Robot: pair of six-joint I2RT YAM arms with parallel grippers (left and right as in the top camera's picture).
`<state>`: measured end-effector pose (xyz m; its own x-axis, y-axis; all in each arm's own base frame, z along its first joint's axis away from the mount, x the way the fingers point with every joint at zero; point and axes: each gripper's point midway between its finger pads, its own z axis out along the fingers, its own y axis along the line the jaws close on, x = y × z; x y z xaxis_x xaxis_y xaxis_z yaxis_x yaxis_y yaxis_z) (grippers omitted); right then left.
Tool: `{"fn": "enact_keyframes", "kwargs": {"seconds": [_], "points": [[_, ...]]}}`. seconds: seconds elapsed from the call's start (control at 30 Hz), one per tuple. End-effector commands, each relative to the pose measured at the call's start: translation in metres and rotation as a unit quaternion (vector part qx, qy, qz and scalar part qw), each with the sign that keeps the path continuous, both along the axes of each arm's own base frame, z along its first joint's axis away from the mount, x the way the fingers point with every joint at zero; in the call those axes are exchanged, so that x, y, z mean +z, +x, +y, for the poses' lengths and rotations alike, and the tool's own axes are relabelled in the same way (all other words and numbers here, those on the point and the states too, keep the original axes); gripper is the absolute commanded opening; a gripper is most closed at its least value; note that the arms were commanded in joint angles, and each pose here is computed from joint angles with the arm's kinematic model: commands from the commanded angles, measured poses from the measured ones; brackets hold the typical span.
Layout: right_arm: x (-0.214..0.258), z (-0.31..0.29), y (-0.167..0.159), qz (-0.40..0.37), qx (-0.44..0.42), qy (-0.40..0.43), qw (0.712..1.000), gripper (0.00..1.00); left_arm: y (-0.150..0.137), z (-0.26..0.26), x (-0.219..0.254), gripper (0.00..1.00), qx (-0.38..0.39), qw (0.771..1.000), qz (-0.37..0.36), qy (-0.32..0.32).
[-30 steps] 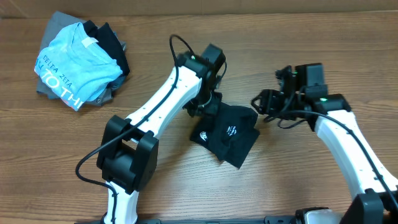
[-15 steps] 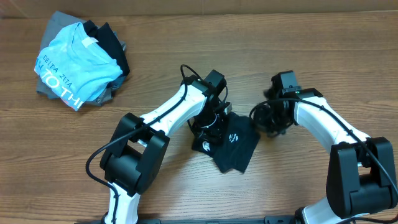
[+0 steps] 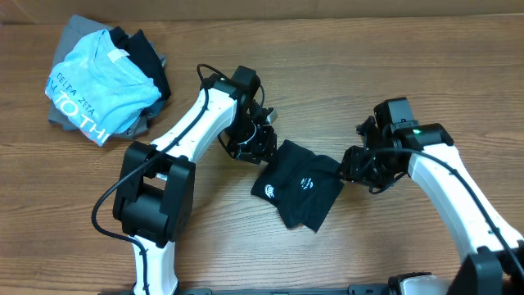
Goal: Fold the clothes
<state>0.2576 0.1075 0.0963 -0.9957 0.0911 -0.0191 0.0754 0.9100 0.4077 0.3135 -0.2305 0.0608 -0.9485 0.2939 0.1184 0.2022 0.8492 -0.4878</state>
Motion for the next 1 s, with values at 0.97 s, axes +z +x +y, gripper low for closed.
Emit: {"fn": "enact_keyframes", "kwargs": {"seconds": [0.97], "points": [[-0.078, 0.103, -0.062, -0.007, 0.264, -0.026, 0.964, 0.34, 0.022, 0.018, 0.003, 0.56, -0.005, 0.998, -0.051, 0.02]]}}
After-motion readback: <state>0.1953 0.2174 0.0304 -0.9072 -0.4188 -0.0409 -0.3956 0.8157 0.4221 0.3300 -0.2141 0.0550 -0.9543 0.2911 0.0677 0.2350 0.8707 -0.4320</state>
